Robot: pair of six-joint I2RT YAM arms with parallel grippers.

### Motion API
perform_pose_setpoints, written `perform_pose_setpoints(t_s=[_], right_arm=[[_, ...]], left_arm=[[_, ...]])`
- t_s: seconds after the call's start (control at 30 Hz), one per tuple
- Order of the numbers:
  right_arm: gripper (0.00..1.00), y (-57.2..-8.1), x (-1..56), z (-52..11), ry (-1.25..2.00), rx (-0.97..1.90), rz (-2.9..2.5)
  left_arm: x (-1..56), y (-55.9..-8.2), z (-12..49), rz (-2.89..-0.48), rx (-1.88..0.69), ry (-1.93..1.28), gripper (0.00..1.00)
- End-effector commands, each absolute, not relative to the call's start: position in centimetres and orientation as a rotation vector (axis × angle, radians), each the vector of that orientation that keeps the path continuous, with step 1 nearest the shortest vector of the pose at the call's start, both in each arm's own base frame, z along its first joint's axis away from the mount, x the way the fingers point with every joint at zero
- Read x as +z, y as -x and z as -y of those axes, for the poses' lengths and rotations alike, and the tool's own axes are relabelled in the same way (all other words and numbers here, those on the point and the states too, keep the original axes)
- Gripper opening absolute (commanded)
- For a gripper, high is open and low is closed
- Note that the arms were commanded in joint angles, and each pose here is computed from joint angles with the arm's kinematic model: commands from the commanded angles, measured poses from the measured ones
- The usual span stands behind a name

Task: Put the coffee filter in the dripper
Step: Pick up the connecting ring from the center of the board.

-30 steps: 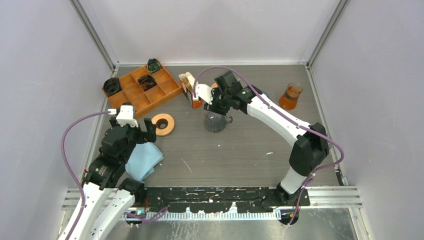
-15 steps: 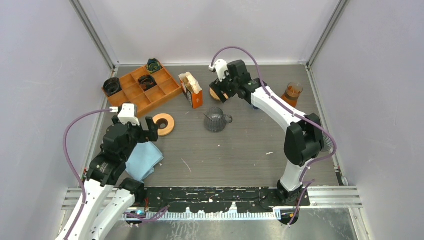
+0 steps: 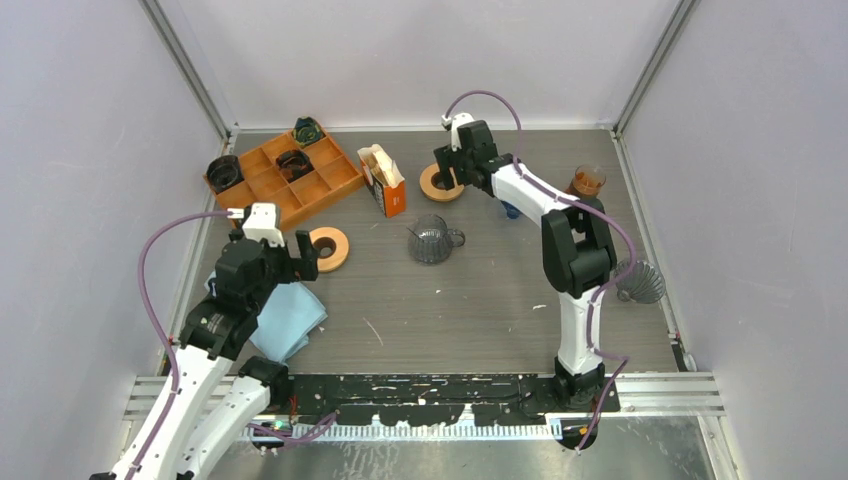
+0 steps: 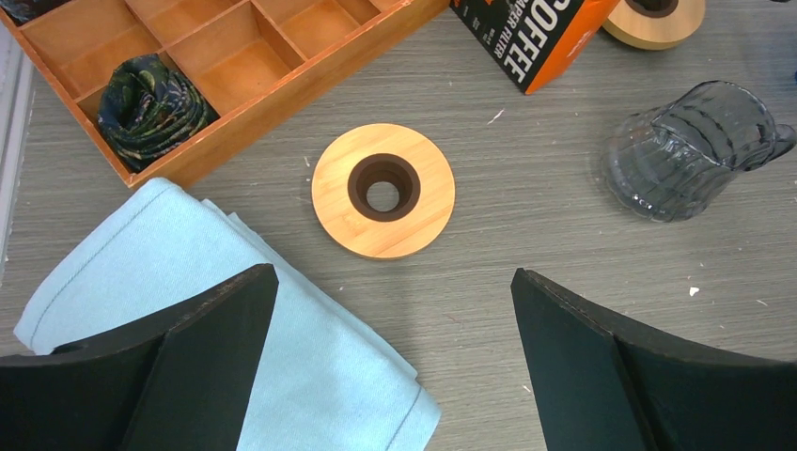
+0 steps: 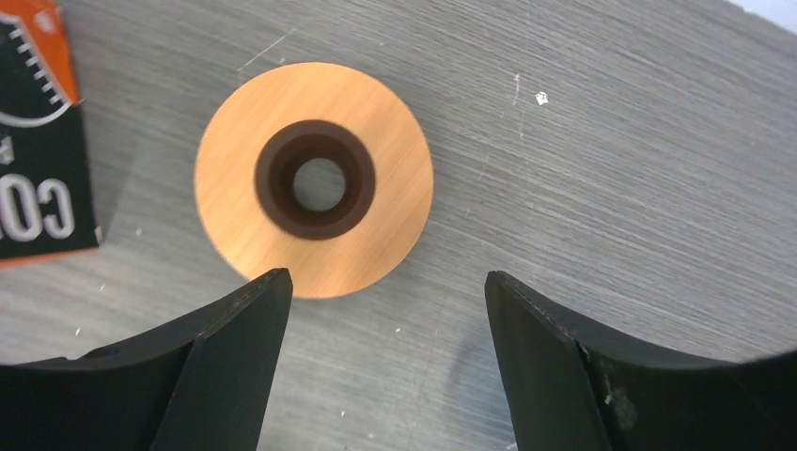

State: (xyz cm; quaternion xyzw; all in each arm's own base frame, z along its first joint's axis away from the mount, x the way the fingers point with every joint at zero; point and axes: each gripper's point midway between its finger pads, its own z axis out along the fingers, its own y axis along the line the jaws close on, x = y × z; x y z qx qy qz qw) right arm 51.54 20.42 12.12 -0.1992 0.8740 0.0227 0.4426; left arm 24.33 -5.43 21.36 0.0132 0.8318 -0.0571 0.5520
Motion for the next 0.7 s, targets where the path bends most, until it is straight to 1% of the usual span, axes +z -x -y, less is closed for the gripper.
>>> perform_pose_setpoints(t_s=[0.0,0.3,0.67], right_arm=[[0.80,-55.2,15.0,-20.5,0.315,0.107,-2.076],[0.73,-57.5,11.4,-21.1,0.226,0.153,-2.115],[0.65,-58.5,7.3,-21.5,0.194,0.160,-2.179]], left_arm=[[23.3,-25.0,5.3,-1.919,-0.140,-0.014,0.99],[22.4,-25.5,6.0,-1.963,-0.152,-0.046,0.99],[22.1,-25.6,6.2,-1.978,-0.158,-0.057,0.99]])
